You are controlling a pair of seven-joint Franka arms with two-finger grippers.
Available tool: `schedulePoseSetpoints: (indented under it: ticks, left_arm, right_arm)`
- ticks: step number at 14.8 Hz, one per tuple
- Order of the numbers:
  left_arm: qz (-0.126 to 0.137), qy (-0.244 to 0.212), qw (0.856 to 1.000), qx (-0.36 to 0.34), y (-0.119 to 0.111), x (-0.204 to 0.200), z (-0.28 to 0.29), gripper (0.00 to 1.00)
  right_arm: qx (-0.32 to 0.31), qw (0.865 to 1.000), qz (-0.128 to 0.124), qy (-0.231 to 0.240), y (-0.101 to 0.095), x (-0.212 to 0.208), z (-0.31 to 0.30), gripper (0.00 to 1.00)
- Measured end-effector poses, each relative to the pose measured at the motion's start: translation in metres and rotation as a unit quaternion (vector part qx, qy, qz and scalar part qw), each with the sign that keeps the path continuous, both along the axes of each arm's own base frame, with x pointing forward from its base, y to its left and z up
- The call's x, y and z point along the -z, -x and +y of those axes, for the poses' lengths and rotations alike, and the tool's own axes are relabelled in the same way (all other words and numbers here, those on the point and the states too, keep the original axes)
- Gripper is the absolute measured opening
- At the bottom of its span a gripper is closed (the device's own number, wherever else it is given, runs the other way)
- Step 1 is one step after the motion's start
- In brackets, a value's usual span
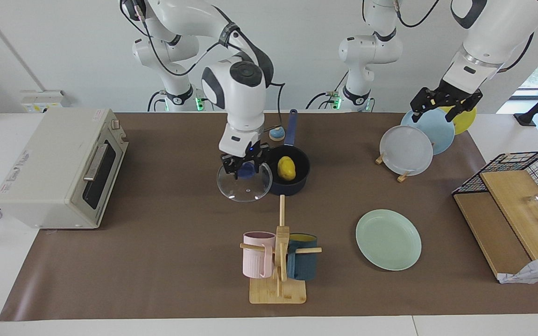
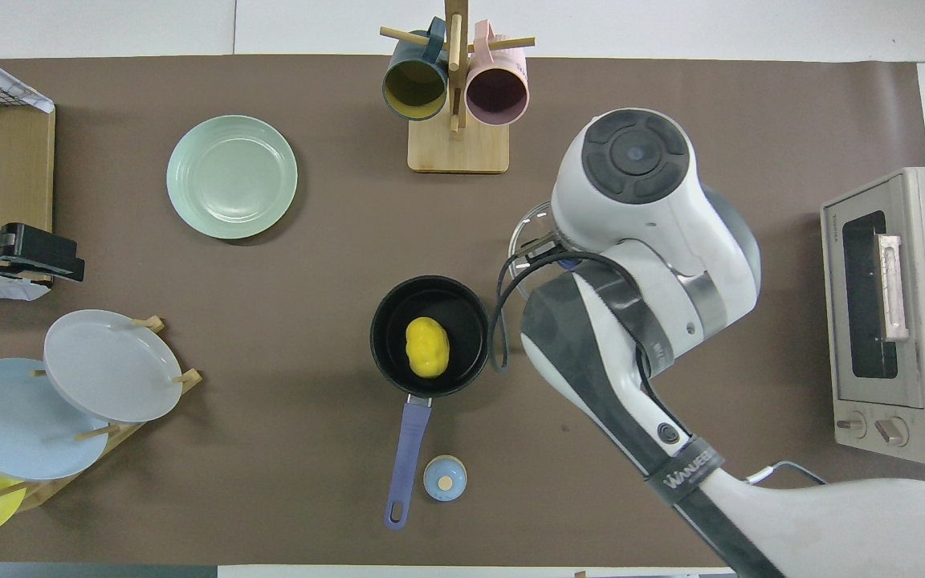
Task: Transfer potato from pot to plate
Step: 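Set the lid down with the right gripper while the left gripper reaches the pot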
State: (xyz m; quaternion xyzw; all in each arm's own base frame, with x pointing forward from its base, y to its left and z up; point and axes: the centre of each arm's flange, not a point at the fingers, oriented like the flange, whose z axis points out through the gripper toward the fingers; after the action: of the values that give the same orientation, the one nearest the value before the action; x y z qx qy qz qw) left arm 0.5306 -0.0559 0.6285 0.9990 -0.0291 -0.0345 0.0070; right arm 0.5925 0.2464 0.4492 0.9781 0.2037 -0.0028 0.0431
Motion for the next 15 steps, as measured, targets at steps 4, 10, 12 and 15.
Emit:
schedulePoseSetpoints:
  ticks: [4,10,12,15]
  left_arm:
    - [-0.003,-0.003,1.000,-0.014,0.005,0.002,-0.043,1.00]
    - [-0.023,-0.004,0.997,-0.073,0.035,0.037,-0.173,1.00]
    - [-0.028,-0.002,0.996,-0.081,0.046,0.059,-0.204,1.00]
    - [-0.024,-0.001,0.997,-0.072,0.062,0.106,-0.238,1.00]
  right_arm:
    - [0.031,0.998,0.045,0.018,-0.003,0.024,-0.098,0.67]
    - [0.044,0.998,0.053,0.012,0.032,0.085,-0.171,0.67]
    - [0.037,0.998,0.050,0.009,0.043,0.099,-0.194,0.67]
    - [0.031,0.999,0.036,0.006,0.056,0.112,-0.202,0.67]
